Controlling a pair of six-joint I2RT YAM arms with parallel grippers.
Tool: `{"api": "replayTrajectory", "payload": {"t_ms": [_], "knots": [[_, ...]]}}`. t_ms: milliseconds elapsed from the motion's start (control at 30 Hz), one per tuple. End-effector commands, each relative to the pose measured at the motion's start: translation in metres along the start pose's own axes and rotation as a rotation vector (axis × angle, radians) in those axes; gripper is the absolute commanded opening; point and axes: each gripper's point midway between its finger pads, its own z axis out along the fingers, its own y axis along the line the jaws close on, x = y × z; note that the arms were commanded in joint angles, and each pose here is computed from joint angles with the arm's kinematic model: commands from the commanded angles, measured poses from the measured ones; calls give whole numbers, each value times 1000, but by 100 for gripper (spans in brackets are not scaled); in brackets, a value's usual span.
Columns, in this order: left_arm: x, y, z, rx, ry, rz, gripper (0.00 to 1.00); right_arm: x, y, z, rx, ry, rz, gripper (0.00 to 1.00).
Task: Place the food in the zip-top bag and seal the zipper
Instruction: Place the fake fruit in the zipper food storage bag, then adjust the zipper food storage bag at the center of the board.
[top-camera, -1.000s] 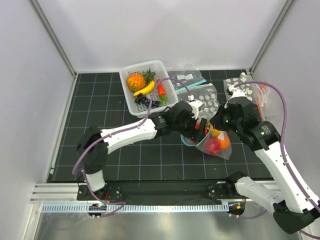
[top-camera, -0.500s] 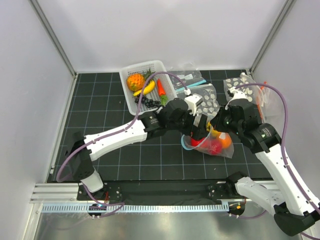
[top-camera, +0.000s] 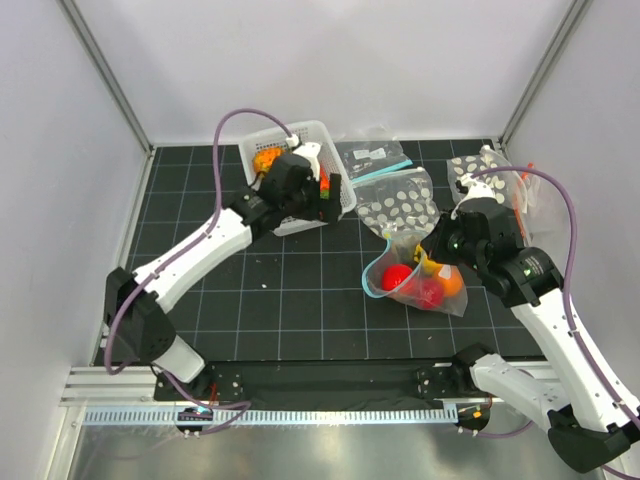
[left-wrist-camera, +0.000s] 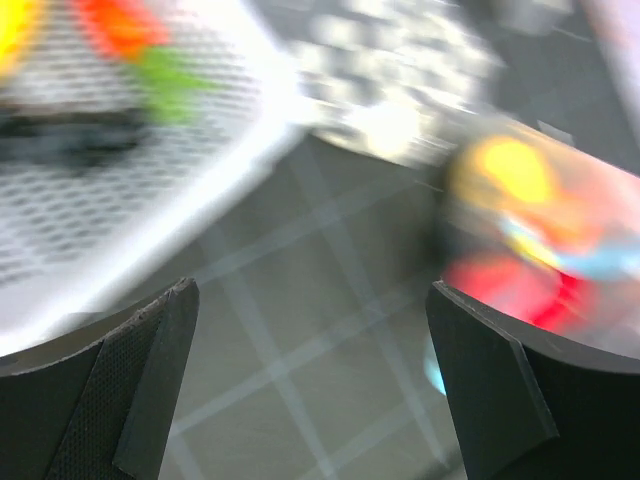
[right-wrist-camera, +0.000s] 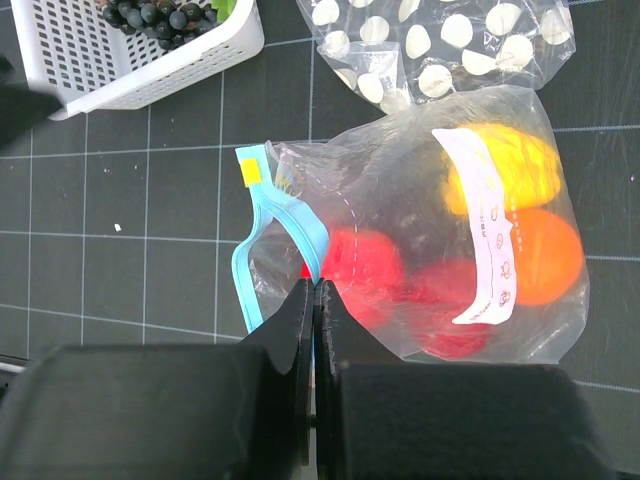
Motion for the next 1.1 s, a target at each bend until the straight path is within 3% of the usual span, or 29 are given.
{"api": "replayTrajectory", "payload": {"t_ms": [0,233,267,433,633,900,1067], "knots": [[-9,63,8,-245,30,63,100,-18,6,-6,-29,-77,0,1],[-33,128,54,-389,87,39,100,-17,7,-2,-31,-69,-4,1],[-23,139,70,-411,129,48,100,-17,7,-2,-33,-68,-4,1],[-45,144,111,-397,116,107,100,-13,7,2,-34,-61,-3,1],[-40,154,160,-396,116,39,100,-14,6,3,-31,-68,-1,1],[-22,169,190,-390,114,-40,98,-13,6,5,-31,-65,2,1],[-27,166,187,-377,99,-59,95,-11,6,8,-30,-61,0,1]]}}
